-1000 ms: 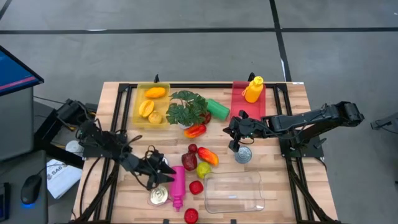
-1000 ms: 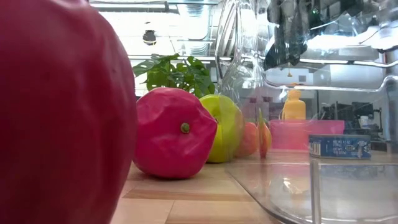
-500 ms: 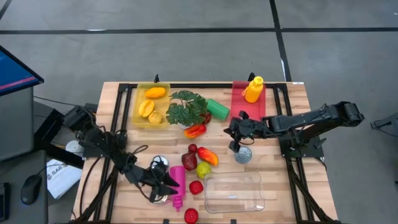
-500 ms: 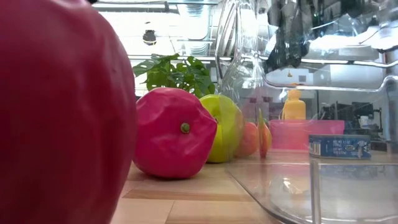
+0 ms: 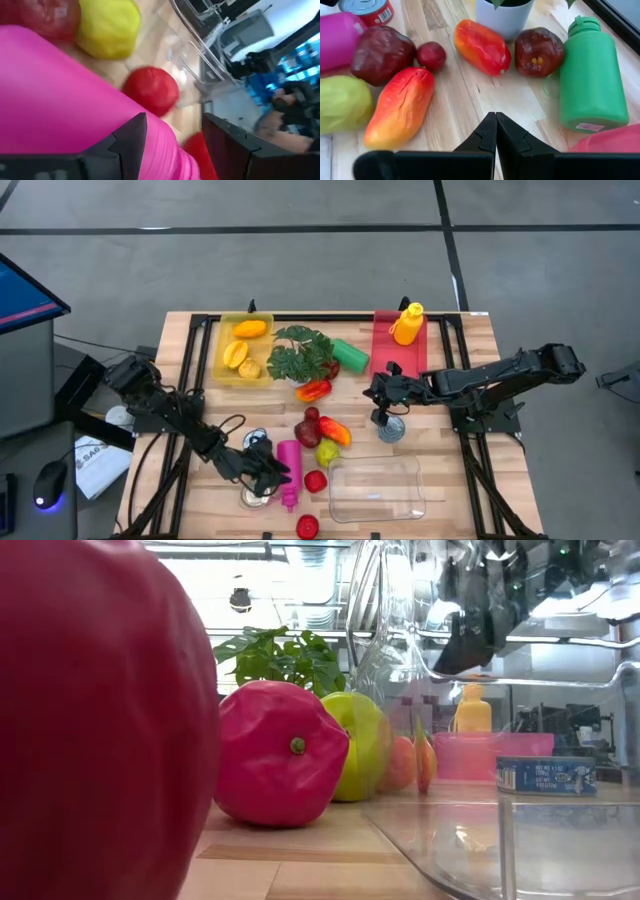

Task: Pick & Place Food Item
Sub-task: Adjust the pink water bottle

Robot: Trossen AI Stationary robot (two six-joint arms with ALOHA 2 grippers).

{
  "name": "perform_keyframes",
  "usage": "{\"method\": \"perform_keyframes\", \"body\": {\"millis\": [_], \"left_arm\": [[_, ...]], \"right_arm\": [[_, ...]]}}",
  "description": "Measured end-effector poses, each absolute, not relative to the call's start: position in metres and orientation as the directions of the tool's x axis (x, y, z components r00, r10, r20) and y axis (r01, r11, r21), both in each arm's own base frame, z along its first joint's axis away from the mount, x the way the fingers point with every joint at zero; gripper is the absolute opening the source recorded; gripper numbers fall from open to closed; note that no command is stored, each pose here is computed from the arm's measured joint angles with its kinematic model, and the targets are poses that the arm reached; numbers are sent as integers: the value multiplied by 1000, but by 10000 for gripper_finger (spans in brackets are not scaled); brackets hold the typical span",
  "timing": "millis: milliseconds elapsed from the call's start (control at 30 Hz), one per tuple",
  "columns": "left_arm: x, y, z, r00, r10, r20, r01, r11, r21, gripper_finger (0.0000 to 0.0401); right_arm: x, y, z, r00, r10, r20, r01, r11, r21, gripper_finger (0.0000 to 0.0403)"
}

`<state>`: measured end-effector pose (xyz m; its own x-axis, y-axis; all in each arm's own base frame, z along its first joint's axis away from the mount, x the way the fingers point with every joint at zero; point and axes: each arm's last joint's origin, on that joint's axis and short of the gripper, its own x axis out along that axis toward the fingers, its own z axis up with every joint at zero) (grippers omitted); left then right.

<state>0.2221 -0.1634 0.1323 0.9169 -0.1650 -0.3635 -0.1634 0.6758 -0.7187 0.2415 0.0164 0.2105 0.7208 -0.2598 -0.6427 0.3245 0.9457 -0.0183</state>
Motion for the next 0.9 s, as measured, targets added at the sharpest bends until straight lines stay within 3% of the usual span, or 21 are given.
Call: {"method": "perform_keyframes", "body": {"millis": [267, 567, 767, 900], "left_arm": [[231, -133, 130, 889, -12, -457, -291, 757, -585, 186], [234, -106, 140, 877, 192, -441, -374, 848, -375, 186], [230, -85, 140, 813, 293, -503, -468, 843, -265, 186], [231, -82, 146, 821, 298, -487, -472, 834, -284, 186]], "right_arm": [[243, 17, 212, 732, -258, -630, 324, 946, -11, 1], [243, 17, 212, 735, -257, -627, 323, 946, -9, 1], [243, 17, 212, 735, -257, -627, 323, 946, -8, 1], [243, 17, 212, 736, -256, -627, 322, 947, -8, 1]]}}
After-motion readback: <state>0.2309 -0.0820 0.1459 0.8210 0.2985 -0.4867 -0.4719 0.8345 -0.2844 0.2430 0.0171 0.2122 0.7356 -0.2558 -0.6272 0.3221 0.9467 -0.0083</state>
